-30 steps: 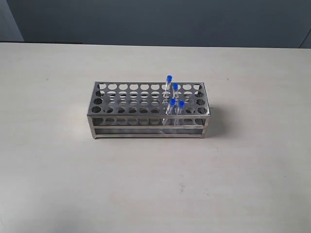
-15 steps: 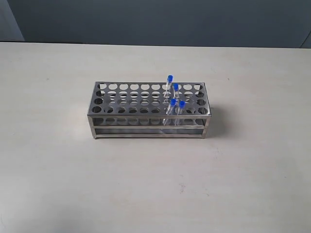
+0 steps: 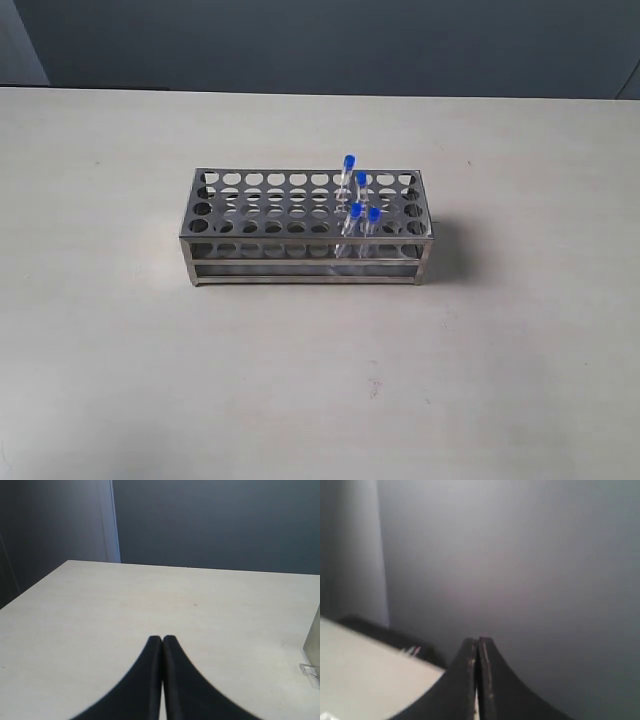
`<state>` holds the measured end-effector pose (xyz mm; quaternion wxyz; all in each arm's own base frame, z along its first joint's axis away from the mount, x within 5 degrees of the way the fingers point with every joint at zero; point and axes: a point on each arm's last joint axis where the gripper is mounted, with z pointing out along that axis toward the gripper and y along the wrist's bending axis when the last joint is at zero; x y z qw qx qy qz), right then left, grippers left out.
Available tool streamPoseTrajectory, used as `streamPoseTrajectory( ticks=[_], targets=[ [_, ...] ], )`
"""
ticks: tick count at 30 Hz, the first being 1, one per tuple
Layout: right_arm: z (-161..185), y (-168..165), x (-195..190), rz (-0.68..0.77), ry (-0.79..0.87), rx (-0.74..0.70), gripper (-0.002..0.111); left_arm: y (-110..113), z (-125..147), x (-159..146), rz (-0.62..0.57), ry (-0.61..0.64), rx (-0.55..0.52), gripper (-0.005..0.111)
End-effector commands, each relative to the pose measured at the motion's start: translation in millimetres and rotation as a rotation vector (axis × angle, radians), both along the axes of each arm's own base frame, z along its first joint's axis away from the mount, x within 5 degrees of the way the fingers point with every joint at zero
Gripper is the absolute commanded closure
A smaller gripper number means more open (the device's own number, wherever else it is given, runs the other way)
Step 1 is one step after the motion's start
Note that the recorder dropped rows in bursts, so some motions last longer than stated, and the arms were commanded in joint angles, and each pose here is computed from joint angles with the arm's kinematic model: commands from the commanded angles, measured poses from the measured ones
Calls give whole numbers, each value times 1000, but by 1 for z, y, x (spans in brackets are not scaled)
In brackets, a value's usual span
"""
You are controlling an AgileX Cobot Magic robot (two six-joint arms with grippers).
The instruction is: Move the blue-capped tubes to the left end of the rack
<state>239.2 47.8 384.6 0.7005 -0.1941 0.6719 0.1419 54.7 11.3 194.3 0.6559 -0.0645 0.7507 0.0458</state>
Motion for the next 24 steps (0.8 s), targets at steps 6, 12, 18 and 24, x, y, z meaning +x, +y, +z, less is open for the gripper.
streamPoseTrajectory(
  ticks=[6, 12, 18, 24],
  targets=[
    [-161, 52, 19, 20, 165, 33, 109, 0, -1, 0, -8, 2, -5, 106],
    [-209, 68, 16, 193, 270, -153, 107, 0, -1, 0, -8, 2, -5, 106],
    [-235, 77, 15, 313, 307, -201, 62, 0, -1, 0, -8, 2, -5, 106],
    [-238, 79, 14, 343, 306, -212, 49, 0, -1, 0, -8, 2, -5, 106]
  ],
)
